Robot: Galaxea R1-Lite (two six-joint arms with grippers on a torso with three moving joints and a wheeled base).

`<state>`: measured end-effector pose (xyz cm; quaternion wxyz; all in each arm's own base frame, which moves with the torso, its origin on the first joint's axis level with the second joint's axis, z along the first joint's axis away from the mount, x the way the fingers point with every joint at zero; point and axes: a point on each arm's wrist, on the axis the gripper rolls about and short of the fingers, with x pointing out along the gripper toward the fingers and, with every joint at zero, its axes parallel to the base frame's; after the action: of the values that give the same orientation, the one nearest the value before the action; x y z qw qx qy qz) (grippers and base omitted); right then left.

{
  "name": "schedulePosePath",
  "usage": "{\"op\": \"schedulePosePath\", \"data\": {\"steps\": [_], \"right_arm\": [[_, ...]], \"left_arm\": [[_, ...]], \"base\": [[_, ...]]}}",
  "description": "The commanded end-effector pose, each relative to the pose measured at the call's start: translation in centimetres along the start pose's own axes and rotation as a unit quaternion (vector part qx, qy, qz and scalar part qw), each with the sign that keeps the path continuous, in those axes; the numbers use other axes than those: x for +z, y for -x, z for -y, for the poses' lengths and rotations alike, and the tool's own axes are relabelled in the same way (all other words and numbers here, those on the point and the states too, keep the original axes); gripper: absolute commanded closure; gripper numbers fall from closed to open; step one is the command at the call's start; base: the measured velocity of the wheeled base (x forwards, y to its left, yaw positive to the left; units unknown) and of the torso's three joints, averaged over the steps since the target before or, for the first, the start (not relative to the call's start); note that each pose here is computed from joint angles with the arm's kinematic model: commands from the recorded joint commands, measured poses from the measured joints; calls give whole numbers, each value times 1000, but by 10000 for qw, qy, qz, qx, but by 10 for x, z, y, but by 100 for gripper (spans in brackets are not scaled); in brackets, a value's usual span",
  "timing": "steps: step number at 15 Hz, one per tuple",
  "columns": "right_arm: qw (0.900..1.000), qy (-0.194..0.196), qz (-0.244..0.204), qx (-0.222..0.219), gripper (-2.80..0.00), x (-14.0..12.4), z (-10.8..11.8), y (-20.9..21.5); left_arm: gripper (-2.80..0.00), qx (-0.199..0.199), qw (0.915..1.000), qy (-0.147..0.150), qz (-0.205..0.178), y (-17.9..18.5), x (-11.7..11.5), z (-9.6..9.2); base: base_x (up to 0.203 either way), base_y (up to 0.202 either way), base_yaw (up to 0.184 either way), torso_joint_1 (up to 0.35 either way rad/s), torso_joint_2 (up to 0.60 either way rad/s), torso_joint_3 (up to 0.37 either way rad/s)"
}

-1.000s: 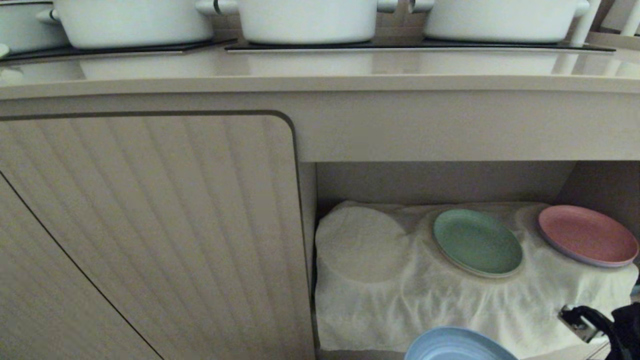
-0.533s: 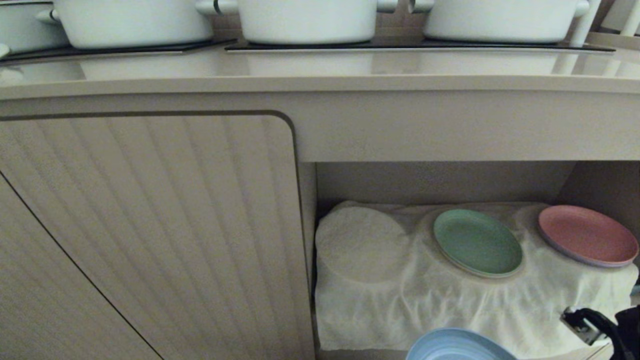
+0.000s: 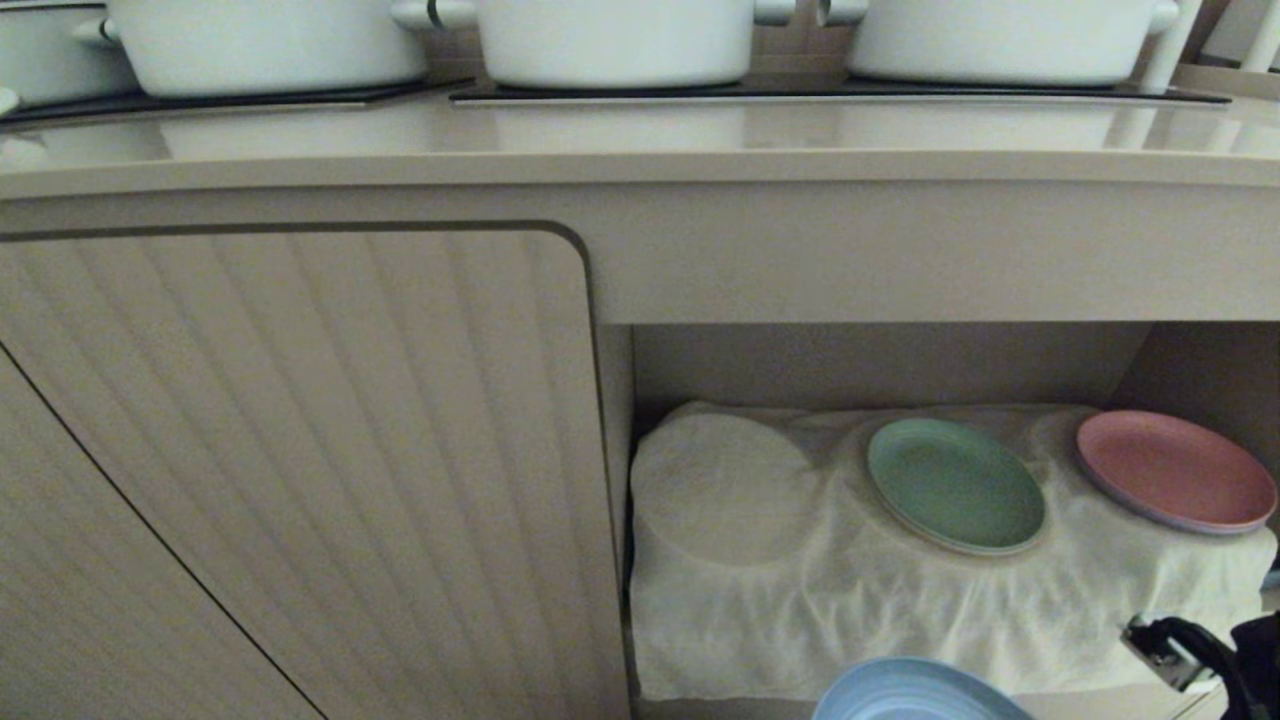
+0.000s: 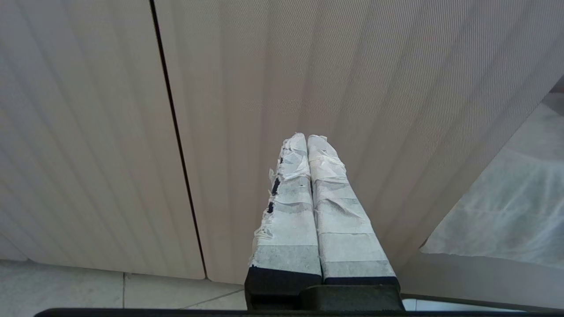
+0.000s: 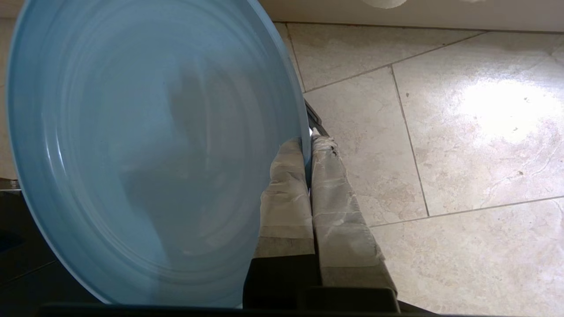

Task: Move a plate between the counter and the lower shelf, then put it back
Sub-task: Put the plate

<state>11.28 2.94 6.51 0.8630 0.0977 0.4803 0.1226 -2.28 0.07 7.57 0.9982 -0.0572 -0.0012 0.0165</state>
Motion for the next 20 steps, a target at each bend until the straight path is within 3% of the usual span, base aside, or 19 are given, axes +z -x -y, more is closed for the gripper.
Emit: {"op": "schedulePosePath", "data": {"steps": [1,20], "right_arm": [[10000,-4,-8,6,0,0,0,0],[10000,5,-39,11,0,0,0,-1]], "left_arm": [[0,4,10000,3,-4,0,0,0],[0,3,10000,-28,6,0,0,0]], "base": [[0,0,0,0,0,0],[0,0,0,0,0,0]]}}
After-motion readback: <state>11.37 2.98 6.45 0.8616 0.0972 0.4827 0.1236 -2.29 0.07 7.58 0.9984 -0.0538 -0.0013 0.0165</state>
